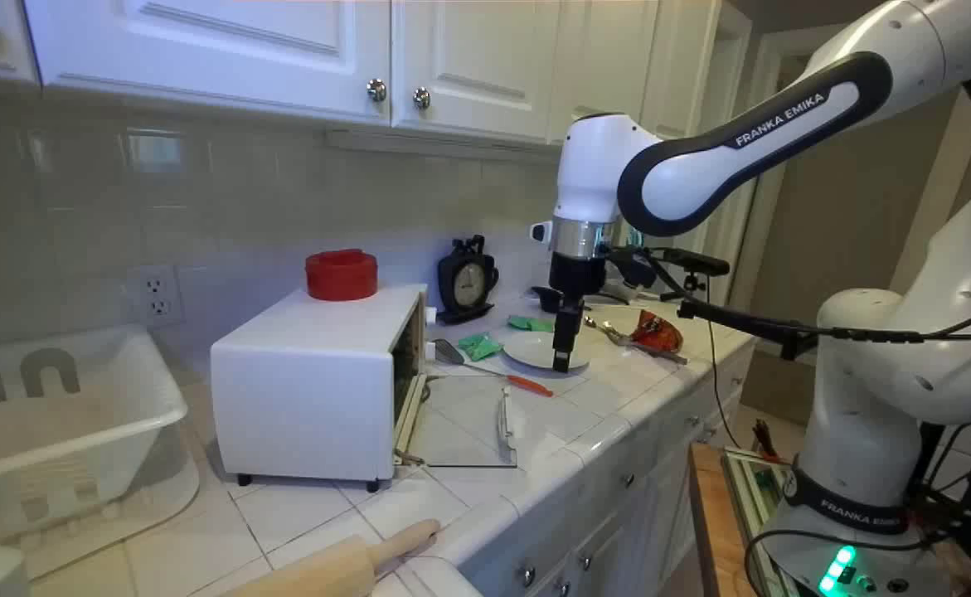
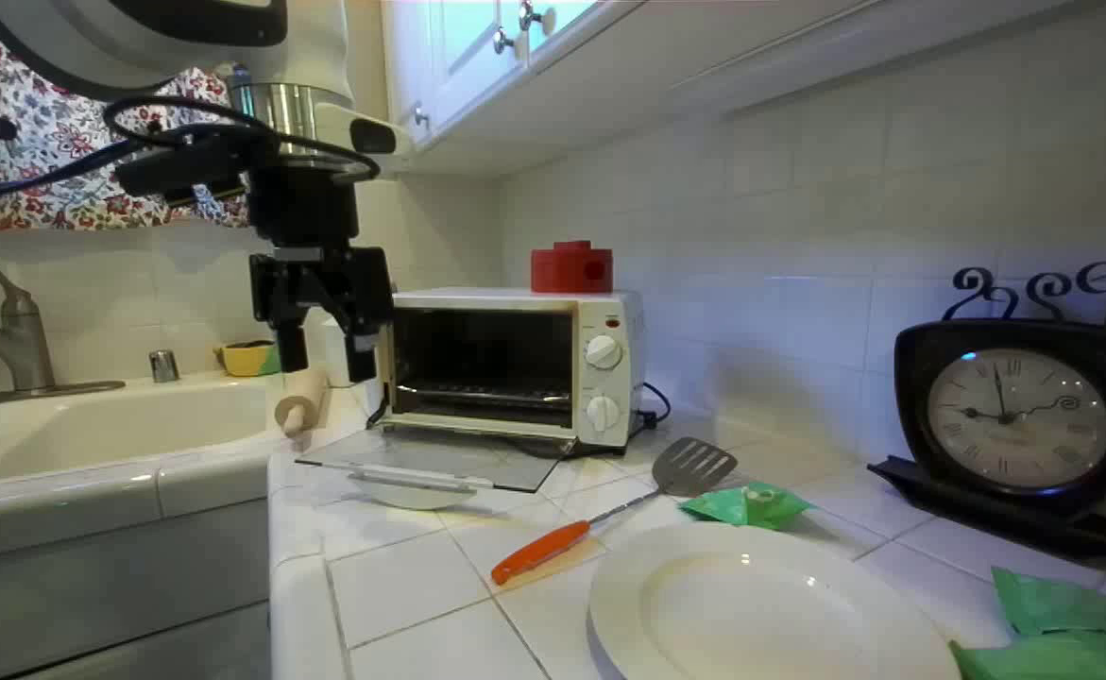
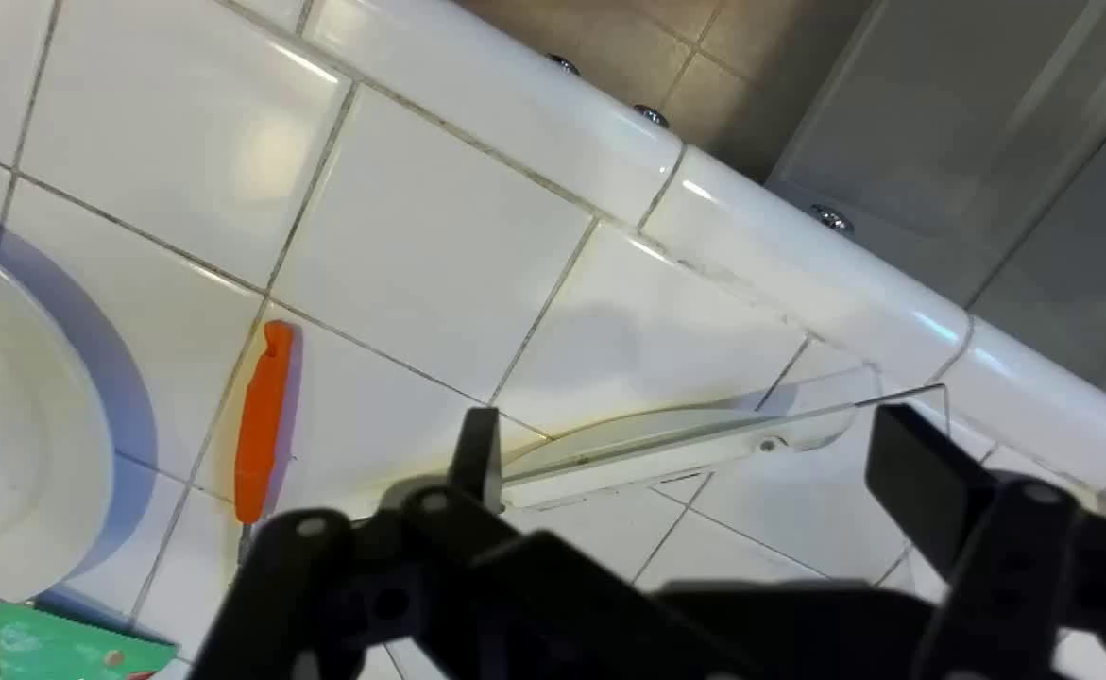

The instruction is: Use the spatula to take the black item out of the stove

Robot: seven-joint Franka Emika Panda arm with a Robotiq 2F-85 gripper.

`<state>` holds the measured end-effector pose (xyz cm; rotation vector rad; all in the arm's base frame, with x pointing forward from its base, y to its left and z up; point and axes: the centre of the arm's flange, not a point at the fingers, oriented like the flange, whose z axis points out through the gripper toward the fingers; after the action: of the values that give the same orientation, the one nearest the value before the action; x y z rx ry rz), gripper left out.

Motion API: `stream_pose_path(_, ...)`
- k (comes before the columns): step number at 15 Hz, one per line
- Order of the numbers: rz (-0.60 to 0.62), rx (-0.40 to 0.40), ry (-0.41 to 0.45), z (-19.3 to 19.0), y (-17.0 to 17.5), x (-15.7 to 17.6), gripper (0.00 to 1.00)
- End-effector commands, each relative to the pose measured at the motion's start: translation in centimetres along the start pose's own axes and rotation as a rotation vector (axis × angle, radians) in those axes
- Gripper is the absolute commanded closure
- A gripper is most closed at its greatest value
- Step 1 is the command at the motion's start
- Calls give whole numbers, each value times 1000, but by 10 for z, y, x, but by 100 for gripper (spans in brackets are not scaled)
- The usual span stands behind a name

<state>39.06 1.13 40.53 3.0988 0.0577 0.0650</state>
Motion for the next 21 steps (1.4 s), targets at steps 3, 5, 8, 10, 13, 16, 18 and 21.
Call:
stream_pose_path(3, 0, 0, 0, 0, 0, 0, 0)
stream_pose_path(5, 0, 0, 0, 0, 0, 0, 0)
stream_pose_path(8, 47, 21, 29, -2, 12, 12, 0)
stream_pose_path(10, 118, 44, 41, -2, 40, 20, 0)
stream_pose_path(13, 223, 80, 40, 7, 85, 22, 0)
stream_pose_path(16, 319, 91, 33, 28, 119, 21, 0)
stream_pose_path(18, 351, 72, 46, 48, 133, 28, 0)
stream_pose_path(21, 342, 44, 85, 75, 142, 37, 0)
